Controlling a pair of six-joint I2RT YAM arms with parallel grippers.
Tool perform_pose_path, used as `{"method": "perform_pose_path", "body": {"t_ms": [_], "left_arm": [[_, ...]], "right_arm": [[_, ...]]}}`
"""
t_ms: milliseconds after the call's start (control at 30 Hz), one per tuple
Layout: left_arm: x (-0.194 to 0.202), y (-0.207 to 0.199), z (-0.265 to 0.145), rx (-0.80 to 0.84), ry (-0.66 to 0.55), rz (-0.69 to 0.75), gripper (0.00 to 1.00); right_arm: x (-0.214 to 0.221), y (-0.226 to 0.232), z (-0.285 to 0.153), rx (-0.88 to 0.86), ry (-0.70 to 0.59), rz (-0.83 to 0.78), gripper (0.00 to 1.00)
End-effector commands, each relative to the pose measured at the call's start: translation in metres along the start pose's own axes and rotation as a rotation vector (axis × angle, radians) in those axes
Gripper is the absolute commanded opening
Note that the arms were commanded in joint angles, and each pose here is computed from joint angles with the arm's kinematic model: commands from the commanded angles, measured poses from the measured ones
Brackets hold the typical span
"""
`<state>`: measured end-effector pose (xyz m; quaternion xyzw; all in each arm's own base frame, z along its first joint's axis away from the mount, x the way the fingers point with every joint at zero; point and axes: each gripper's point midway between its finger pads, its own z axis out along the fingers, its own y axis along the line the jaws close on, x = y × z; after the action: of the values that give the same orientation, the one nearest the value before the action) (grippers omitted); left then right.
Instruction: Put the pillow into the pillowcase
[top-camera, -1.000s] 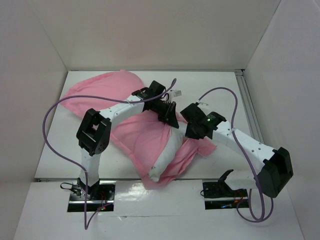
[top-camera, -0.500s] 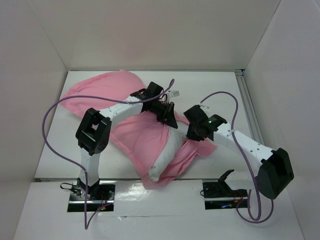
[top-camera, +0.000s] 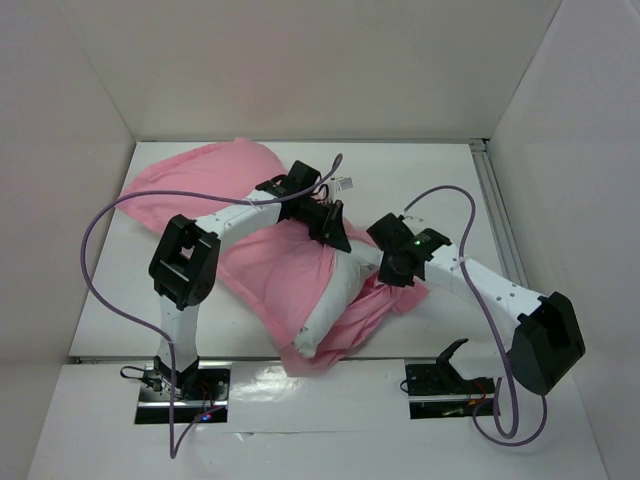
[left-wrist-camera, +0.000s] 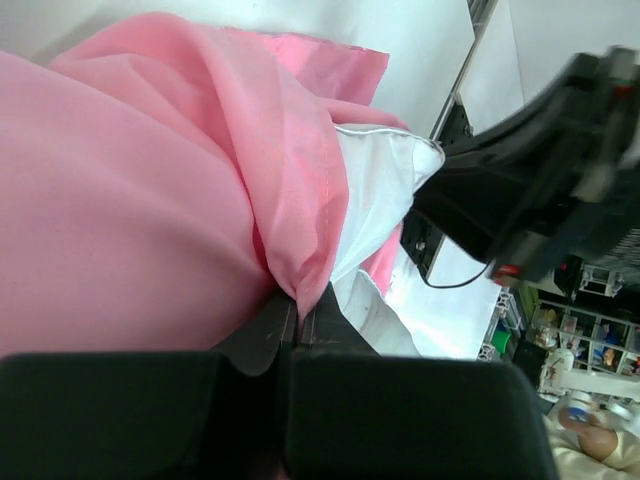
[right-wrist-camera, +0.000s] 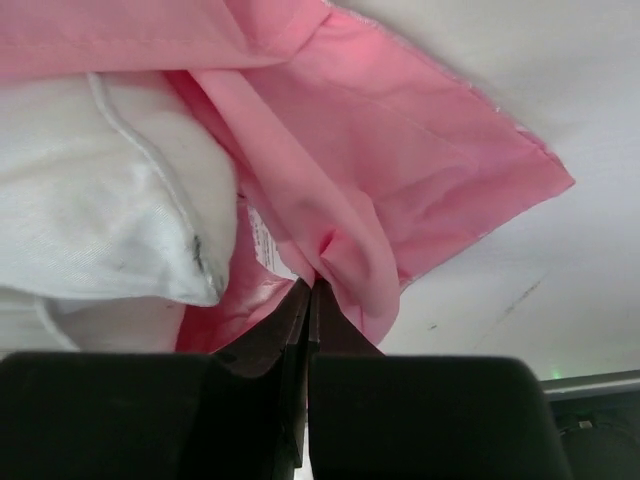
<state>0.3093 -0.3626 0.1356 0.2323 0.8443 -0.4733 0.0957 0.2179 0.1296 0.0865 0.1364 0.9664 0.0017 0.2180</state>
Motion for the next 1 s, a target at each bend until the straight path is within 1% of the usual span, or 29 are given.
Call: {"method": "perform_pose_path", "body": {"t_ms": [0,100,133,200,233,300,333,367,400,433,467,500,533,567,600,633,700,733,800,900,967], "left_arm": [[0.017,0.039,-0.002,-0.118,0.026,-0.03,0.0],[0.028,0.043,0.0,-0.112,0.05,-0.042,0.0],[0.034,0.041,0.003,-0.1,0.066,-0.044,0.0],[0.042,0.037,0.005,-0.086,0.083,-0.035,0.0],[0.049,0.033,0.001,-0.078,0.088,-0.038,0.0],[0.06,0.027,0.003,-0.072,0.11,-0.008,0.0],[0.068,0.032,0.002,-0.089,0.119,-0.02,0.0],[0.076,0.028,0.002,-0.087,0.138,-0.009,0.0],[0.082,0.031,0.001,-0.09,0.154,-0.009,0.0],[0.092,0.031,0.004,-0.091,0.176,-0.018,0.0],[0.1,0.029,0.006,-0.081,0.198,-0.017,0.0],[0.1,0.029,0.006,-0.08,0.199,-0.007,0.0],[0.107,0.035,0.01,-0.114,0.222,-0.015,0.0],[0.113,0.038,0.015,-0.129,0.252,-0.029,0.0],[0.11,0.04,0.016,-0.141,0.251,-0.029,0.0],[0.11,0.042,0.019,-0.159,0.256,-0.019,0.0],[0.116,0.049,0.024,-0.191,0.288,-0.051,0.0],[0.112,0.048,0.028,-0.209,0.29,-0.036,0.0],[0.111,0.05,0.033,-0.23,0.295,-0.047,0.0],[0.105,0.057,0.039,-0.255,0.293,-0.069,0.0],[0.102,0.063,0.043,-0.28,0.289,-0.09,0.0]], "right_arm": [[-0.043,-0.014,-0.037,0.048,-0.171,0.064,0.0],[-0.08,-0.004,-0.061,-0.002,-0.28,0.115,0.0],[-0.104,0.002,-0.072,-0.018,-0.327,0.137,0.0],[-0.131,0.008,-0.081,-0.052,-0.376,0.158,0.0],[-0.16,0.009,-0.09,-0.084,-0.432,0.205,0.0],[-0.181,0.01,-0.085,-0.098,-0.441,0.175,0.0],[-0.196,0.012,-0.086,-0.111,-0.472,0.18,0.0],[-0.213,0.003,-0.089,-0.101,-0.5,0.183,0.0],[-0.218,0.004,-0.082,-0.111,-0.494,0.174,0.0],[-0.234,0.008,-0.09,-0.15,-0.544,0.183,0.0],[-0.245,0.003,-0.086,-0.152,-0.558,0.176,0.0],[-0.249,0.01,-0.085,-0.204,-0.554,0.162,0.0],[-0.261,0.017,-0.091,-0.253,-0.594,0.161,0.0],[-0.259,0.03,-0.093,-0.321,-0.585,0.127,0.0],[-0.269,0.041,-0.109,-0.395,-0.637,0.123,0.0],[-0.269,0.047,-0.113,-0.438,-0.648,0.114,0.0],[-0.265,0.065,-0.136,-0.547,-0.677,0.078,0.0],[-0.259,0.08,-0.145,-0.601,-0.685,0.05,0.0],[-0.252,0.091,-0.167,-0.669,-0.708,0.022,0.0],[-0.229,0.118,-0.188,-0.794,-0.682,-0.053,0.0],[-0.21,0.133,-0.19,-0.835,-0.637,-0.106,0.0]]}}
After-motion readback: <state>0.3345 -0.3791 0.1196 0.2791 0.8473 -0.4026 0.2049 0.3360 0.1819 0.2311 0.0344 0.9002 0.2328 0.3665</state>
